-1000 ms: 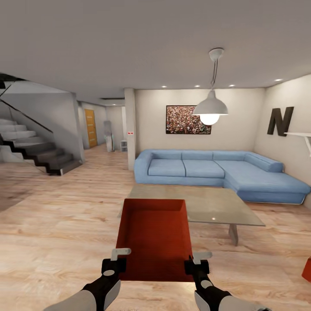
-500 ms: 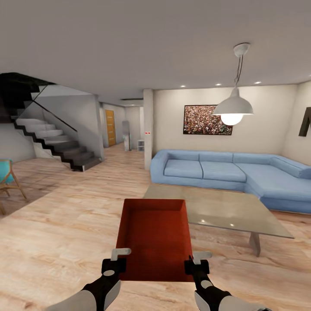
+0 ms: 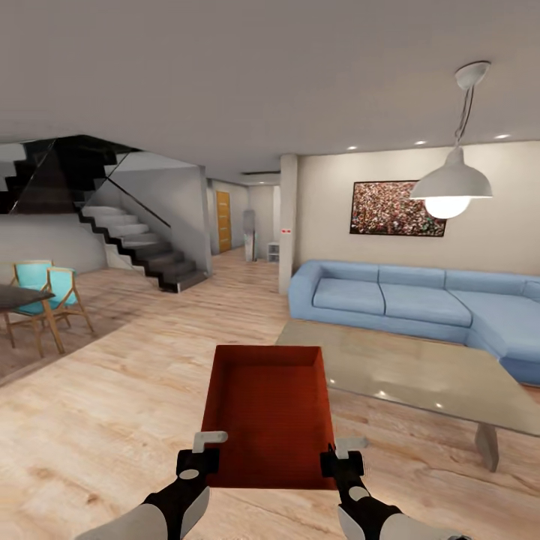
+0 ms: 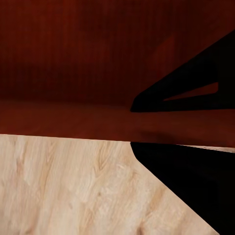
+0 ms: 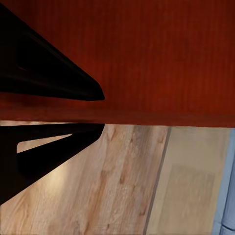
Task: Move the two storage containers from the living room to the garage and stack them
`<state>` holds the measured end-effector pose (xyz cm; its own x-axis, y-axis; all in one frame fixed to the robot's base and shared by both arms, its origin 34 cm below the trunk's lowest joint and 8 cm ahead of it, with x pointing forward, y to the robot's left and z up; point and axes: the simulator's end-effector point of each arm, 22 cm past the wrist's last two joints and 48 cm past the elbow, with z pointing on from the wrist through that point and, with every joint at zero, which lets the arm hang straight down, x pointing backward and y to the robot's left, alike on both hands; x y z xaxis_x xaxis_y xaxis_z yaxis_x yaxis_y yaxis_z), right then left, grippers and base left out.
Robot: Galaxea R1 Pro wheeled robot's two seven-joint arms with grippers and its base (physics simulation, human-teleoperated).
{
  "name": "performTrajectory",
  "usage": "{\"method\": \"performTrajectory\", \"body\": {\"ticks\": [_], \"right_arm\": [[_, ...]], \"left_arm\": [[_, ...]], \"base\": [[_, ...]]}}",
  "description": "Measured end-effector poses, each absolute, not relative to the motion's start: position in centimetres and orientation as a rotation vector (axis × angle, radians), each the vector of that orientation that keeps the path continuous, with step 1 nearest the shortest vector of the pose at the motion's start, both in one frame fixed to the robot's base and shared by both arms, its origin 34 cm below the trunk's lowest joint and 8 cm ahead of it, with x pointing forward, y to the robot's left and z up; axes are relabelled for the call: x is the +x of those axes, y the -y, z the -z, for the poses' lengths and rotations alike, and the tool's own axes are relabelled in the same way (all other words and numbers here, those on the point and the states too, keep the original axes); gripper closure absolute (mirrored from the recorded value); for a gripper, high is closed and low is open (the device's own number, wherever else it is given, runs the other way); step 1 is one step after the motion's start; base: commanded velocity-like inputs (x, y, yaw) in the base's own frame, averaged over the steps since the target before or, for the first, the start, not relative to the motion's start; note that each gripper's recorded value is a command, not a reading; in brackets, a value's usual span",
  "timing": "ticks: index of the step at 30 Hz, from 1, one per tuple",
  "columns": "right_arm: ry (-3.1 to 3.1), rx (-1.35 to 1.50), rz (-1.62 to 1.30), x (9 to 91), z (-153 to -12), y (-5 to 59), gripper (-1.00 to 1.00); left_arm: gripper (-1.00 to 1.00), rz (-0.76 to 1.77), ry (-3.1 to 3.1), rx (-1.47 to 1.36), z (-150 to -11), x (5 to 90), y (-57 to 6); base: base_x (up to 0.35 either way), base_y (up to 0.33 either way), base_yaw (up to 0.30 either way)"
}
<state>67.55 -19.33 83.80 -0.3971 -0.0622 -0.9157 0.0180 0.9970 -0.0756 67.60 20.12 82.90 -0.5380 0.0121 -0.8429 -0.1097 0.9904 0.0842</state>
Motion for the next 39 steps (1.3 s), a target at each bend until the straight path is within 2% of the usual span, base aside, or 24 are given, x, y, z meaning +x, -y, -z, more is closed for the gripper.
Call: {"method": "performTrajectory", "body": {"ticks": [17, 35, 39], "right_arm": [[-1.977, -0.033, 0.087, 67.54, -83.84, 19.33, 1.00], [-1.976, -0.029, 0.086, 67.52, -83.86, 19.30, 1.00], [-1.976, -0.032, 0.087, 67.52, -83.86, 19.33, 1.00]], "left_arm": [[1.00, -0.154, -2.133, -0.070, -82.88, 67.53, -20.12], [1.00, -0.157, -2.132, -0.067, -82.99, 67.59, -20.14], [1.00, -0.154, -2.132, -0.070, -82.91, 67.53, -20.12]], "base": [[0.064, 0.000, 0.275], [0.301, 0.000, 0.274], [0.321, 0.000, 0.095]]}}
